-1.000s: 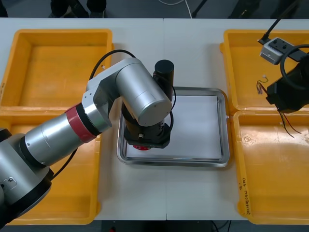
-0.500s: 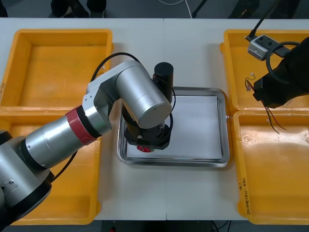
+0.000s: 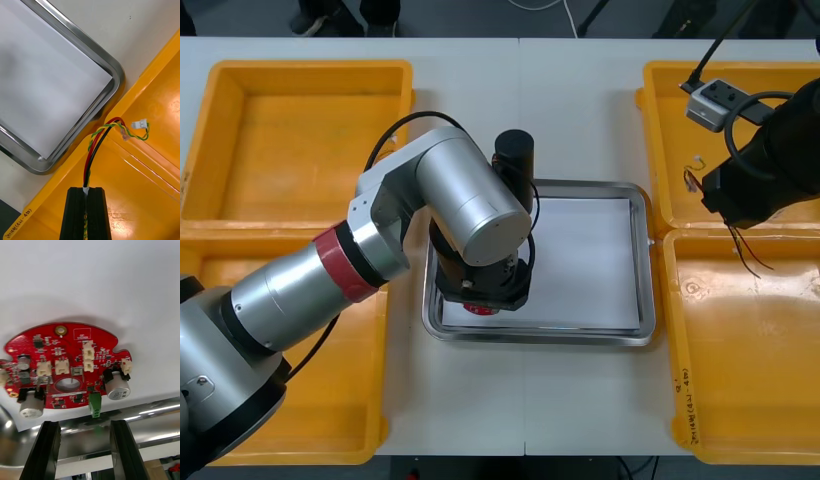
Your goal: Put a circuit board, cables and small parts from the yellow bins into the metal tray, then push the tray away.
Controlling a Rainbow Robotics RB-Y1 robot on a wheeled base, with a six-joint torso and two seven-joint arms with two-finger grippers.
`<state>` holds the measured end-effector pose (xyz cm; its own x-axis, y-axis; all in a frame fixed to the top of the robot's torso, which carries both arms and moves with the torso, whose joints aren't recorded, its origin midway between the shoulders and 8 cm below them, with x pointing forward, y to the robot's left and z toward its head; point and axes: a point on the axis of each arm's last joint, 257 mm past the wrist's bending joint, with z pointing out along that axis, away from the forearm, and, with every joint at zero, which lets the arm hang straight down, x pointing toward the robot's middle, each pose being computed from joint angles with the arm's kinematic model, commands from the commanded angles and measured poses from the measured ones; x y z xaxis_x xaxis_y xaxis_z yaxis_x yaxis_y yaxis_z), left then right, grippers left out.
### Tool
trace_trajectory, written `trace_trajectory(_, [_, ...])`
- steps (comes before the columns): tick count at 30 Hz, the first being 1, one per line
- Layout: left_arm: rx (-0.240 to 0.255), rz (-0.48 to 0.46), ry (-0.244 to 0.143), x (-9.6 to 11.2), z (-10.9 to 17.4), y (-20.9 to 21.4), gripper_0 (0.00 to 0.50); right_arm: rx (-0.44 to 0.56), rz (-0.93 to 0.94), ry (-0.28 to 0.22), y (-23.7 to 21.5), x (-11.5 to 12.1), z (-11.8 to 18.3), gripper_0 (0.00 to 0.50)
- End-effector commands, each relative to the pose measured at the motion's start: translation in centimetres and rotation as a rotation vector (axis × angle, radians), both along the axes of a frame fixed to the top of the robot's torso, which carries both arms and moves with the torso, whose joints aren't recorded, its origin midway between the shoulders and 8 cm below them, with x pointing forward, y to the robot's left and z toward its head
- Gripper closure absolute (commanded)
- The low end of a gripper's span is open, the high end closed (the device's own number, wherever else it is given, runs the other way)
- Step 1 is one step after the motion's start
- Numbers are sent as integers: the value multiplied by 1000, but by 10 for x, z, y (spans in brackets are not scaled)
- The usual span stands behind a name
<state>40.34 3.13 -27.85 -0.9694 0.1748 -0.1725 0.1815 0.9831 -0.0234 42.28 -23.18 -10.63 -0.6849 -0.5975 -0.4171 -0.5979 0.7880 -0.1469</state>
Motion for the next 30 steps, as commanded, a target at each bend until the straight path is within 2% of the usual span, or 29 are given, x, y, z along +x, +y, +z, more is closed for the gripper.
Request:
trace_trajectory(1, [-53,-92,-70,12,53,-12,59,-35,77,-34,11,4,8,500])
trace_trajectory(4, [-60,-83,-109,18,70,-4,9,-36,103,-31,18,2,4,500])
trace_trajectory(6, [-65,-72,-129,23,79,3,0,-41,121,-34,23,1,2,500])
trace_trajectory(12, [-72,-27,-179,35,108,29,0,-82,215,-57,48,-3,-8,500])
trace_trajectory(17, [-98,6,-251,49,137,50,0,-97,303,-49,77,-10,-24,500])
trace_trajectory(22, [-99,41,-284,58,153,73,0,-101,379,-61,105,-13,-33,500])
trace_trajectory(30, [-90,139,-342,78,180,125,0,-211,616,-117,134,-16,-46,500])
